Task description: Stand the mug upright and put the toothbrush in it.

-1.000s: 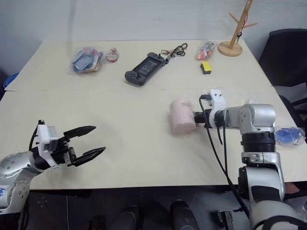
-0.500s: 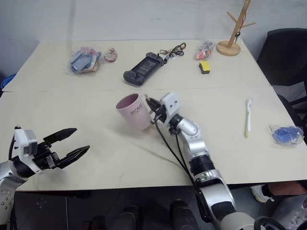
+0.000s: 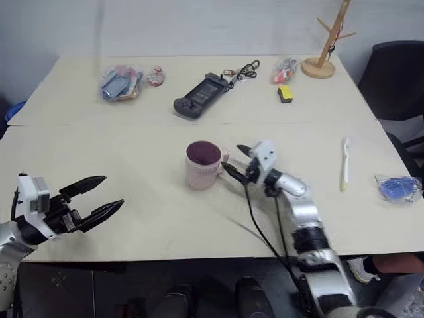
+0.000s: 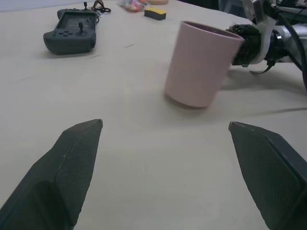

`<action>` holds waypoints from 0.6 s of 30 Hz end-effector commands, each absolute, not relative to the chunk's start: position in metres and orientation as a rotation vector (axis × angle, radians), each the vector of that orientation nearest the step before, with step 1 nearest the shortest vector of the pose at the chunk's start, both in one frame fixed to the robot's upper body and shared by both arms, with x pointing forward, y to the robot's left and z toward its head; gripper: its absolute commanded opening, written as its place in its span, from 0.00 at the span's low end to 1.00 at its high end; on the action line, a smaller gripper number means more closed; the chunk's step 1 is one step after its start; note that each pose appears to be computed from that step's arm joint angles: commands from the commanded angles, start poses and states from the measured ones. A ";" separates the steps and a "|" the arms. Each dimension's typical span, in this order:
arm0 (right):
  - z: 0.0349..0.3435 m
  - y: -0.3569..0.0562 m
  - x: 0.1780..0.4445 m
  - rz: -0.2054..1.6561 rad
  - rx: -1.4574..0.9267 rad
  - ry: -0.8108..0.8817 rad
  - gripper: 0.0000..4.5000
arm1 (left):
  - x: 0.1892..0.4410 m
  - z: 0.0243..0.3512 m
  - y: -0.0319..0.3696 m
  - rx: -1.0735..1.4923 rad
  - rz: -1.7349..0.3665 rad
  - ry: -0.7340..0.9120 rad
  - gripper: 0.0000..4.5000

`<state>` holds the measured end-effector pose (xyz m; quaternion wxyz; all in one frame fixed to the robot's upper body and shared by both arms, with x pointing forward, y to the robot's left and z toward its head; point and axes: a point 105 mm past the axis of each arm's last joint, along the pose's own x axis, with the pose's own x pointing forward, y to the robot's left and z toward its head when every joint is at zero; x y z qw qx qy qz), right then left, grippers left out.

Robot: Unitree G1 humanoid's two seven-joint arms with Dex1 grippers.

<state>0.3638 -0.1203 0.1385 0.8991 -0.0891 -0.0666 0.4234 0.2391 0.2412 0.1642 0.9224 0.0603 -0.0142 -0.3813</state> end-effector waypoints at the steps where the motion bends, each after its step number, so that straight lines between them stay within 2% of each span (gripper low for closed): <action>1: 0.153 -0.164 0.335 0.855 -0.196 -0.149 0.99 | 0.239 0.170 0.238 0.160 -0.822 -0.034 1.00; 4: 0.156 -0.199 0.312 0.798 -0.216 -0.147 0.99 | 0.241 0.170 0.238 0.161 -0.832 -0.031 1.00; 6: 0.153 -0.237 0.286 0.730 -0.275 -0.135 0.99 | 0.243 0.172 0.235 0.167 -0.855 -0.032 1.00; 9: 0.142 -0.296 0.246 0.527 -0.333 -0.078 0.99 | 0.246 0.175 0.227 0.167 -0.896 -0.039 1.00; 13: 0.126 -0.335 0.209 0.343 -0.329 -0.004 0.99 | 0.249 0.177 0.220 0.174 -0.933 -0.042 1.00; 16: 0.120 -0.342 0.196 0.267 -0.311 0.015 0.99 | 0.251 0.179 0.213 0.173 -0.975 -0.048 1.00; 18: 0.128 -0.340 0.207 0.240 -0.296 -0.005 0.99 | 0.252 0.181 0.207 0.174 -1.003 -0.054 1.00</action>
